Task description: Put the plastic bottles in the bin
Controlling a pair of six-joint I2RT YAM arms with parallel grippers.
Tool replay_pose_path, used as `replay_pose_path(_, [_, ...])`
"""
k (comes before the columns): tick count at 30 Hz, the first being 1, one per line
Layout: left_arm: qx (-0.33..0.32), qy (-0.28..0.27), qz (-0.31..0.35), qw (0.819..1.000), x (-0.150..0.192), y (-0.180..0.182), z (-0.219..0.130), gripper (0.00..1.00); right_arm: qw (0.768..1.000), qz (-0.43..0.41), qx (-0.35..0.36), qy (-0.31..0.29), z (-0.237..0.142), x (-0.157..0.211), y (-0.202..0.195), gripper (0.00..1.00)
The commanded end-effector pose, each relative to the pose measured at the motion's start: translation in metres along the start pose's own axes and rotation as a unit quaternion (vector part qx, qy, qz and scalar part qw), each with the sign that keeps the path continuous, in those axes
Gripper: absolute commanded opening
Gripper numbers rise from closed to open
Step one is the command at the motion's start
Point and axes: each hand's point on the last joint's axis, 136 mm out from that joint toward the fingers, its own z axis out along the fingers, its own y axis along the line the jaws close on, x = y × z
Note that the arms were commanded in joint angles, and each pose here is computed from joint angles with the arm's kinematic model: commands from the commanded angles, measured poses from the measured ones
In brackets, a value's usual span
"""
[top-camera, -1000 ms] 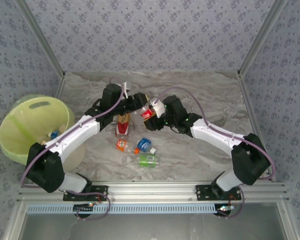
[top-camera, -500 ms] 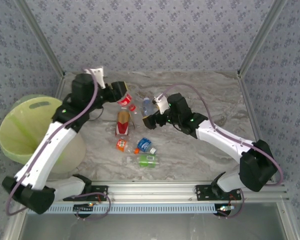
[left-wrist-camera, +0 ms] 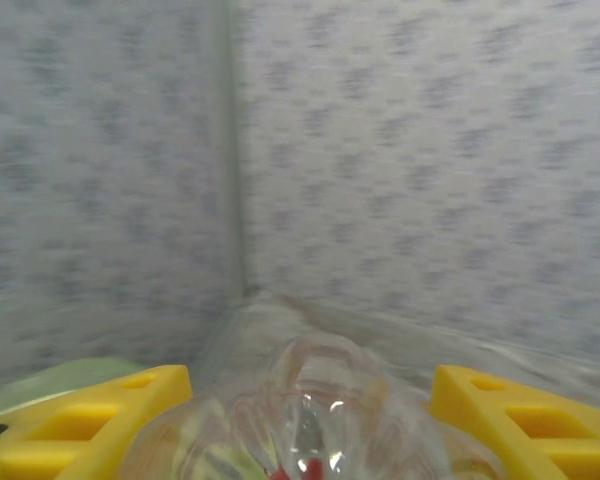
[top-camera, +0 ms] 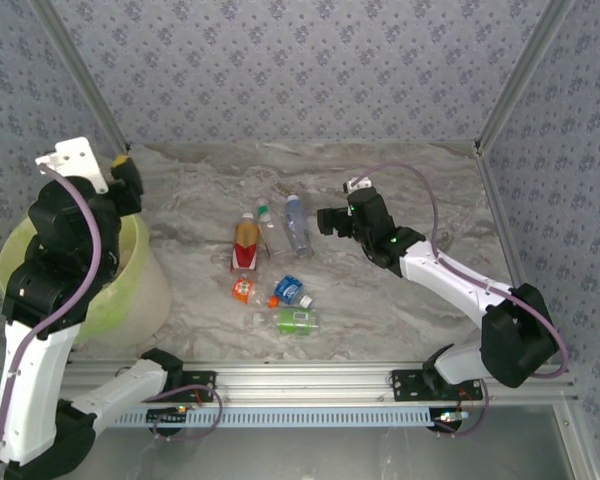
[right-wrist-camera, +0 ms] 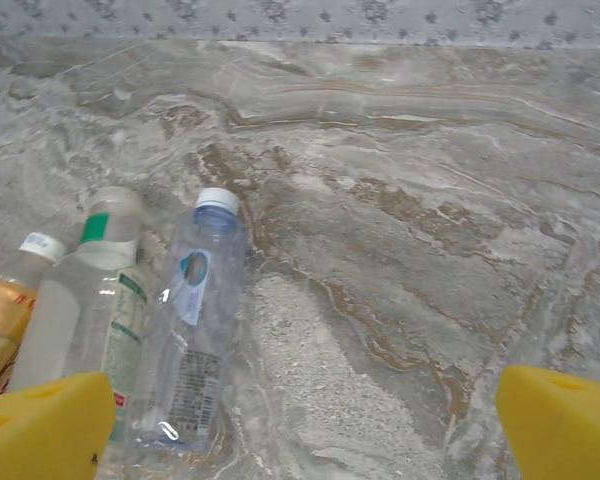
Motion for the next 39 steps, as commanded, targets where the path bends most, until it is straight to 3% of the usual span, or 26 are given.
replay_pose_path(1, [-0.182,0.027,0.073,0.98,0.012,0.06,0.008,0.44,0.999,0.027,0.032,0.005,-0.001,0.006,-0.014,1.0])
replay_pose_path(3, [-0.221,0.064,0.067,0.971,0.028,0.085,0.016,0.44,0.999,0.03,0.032,0.007,0.0,0.007,-0.015,1.0])
replay_pose_path(9, [-0.256,0.141,0.003,0.956,0.075,0.124,0.028,0.47,0.999,0.017,0.036,0.013,0.0,0.006,-0.018,1.0])
replay_pose_path(15, [-0.294,0.196,-0.024,0.935,0.115,0.144,0.03,0.68,0.998,0.022,0.036,0.036,0.009,0.013,-0.019,1.0])
replay_pose_path(20, [-0.273,0.192,-0.044,0.942,0.112,0.138,0.031,0.85,0.998,0.033,0.026,0.048,0.017,0.017,-0.012,1.0])
replay_pose_path(23, [-0.179,0.189,-0.08,0.962,0.107,0.107,0.038,0.93,0.997,0.04,0.014,0.061,0.025,0.02,-0.005,1.0])
replay_pose_path(26, [-0.011,0.17,-0.125,0.977,0.094,0.05,0.042,0.97,0.996,0.043,0.012,0.078,0.035,0.026,0.003,1.0])
replay_pose_path(28, [0.091,0.152,-0.15,0.973,0.082,0.015,0.036,0.99,0.995,0.042,0.003,0.096,0.044,0.032,0.012,1.0])
replay_pose_path(33, [0.254,0.128,-0.179,0.942,0.06,-0.042,0.018,0.99,0.99,0.038,-0.014,0.136,0.07,0.05,0.034,0.99])
replay_pose_path(36, [0.31,0.123,-0.168,0.928,0.056,-0.067,0.01,0.99,0.987,0.045,-0.032,0.148,0.084,0.05,0.05,0.95])
replay_pose_path(39, [0.325,0.128,-0.16,0.923,0.061,-0.077,0.01,0.99,0.981,0.042,-0.043,0.182,0.097,0.066,0.061,0.89])
